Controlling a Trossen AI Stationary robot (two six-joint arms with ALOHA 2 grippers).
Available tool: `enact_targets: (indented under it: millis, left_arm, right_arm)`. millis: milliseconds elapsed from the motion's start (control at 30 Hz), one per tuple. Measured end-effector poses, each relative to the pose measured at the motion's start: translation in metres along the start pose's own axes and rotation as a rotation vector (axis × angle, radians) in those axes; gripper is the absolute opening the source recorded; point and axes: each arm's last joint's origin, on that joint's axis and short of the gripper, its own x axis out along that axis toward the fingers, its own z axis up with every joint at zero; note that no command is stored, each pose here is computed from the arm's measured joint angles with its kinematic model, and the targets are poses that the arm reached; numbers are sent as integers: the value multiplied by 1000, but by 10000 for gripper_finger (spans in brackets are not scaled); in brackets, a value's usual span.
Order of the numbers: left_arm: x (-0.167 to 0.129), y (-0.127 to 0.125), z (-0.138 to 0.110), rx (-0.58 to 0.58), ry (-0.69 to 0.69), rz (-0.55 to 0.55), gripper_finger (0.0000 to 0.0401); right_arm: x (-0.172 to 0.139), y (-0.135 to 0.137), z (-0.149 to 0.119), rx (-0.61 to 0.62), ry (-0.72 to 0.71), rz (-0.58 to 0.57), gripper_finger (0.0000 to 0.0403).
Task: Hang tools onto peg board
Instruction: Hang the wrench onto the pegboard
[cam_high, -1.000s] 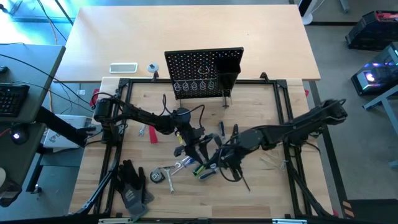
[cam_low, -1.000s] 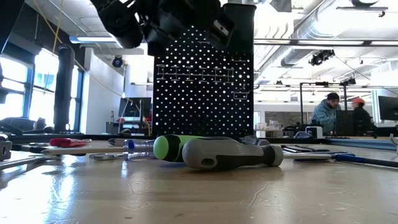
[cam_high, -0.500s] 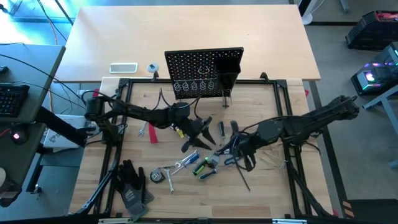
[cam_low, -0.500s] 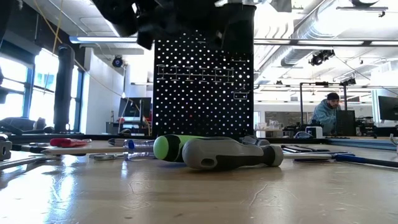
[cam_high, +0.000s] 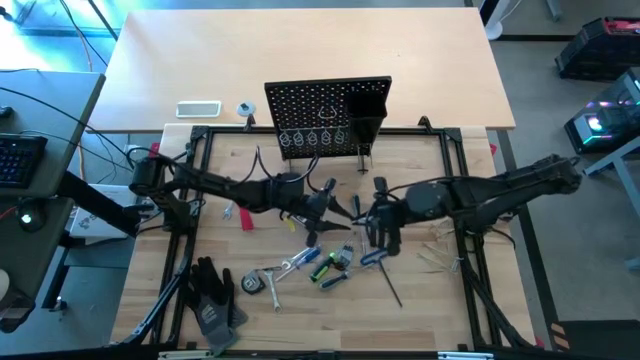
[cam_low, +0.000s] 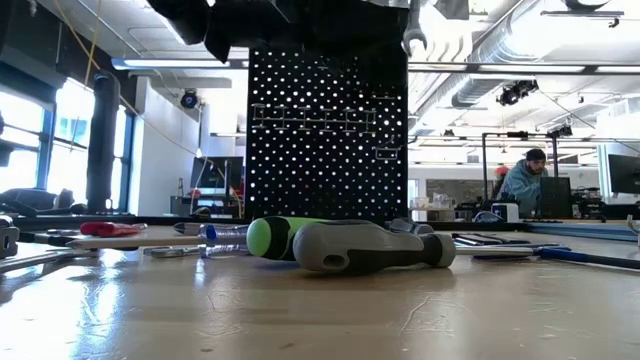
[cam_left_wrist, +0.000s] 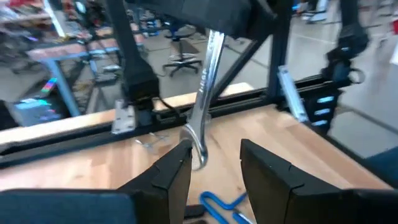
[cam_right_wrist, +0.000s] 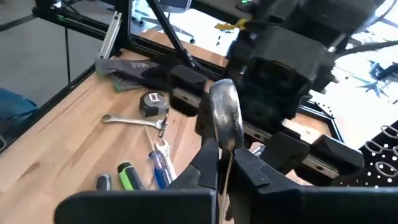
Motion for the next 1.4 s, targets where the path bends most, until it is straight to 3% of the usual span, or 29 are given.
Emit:
enact_targets:
  millis: [267, 467, 633, 767, 1000, 1267, 1400]
  left_arm:
    - [1, -3, 6, 15, -45, 75, 147]
    - [3, 0, 3, -18, -36, 196, 168]
    - [4, 1, 1, -23, -29, 223, 169]
    - [6, 3, -3, -25, -9, 277, 132]
    - [14, 9, -21, -50, 13, 287, 15]
    - [23, 15, -38, -38, -2, 314, 3]
    - [25, 25, -53, -66, 42, 340, 3]
  right_arm:
    - [5, -10, -2, 26, -3, -26, 5]
    - [27, -11, -8, 30, 4, -7, 5]
    - [40, -15, -14, 45, 25, -23, 5]
    - [42, -19, -16, 66, 38, -59, 5]
    - [42, -25, -24, 160, 109, -119, 5]
    - [41, -27, -31, 237, 179, -164, 7]
    - [39, -29, -40, 290, 260, -207, 33]
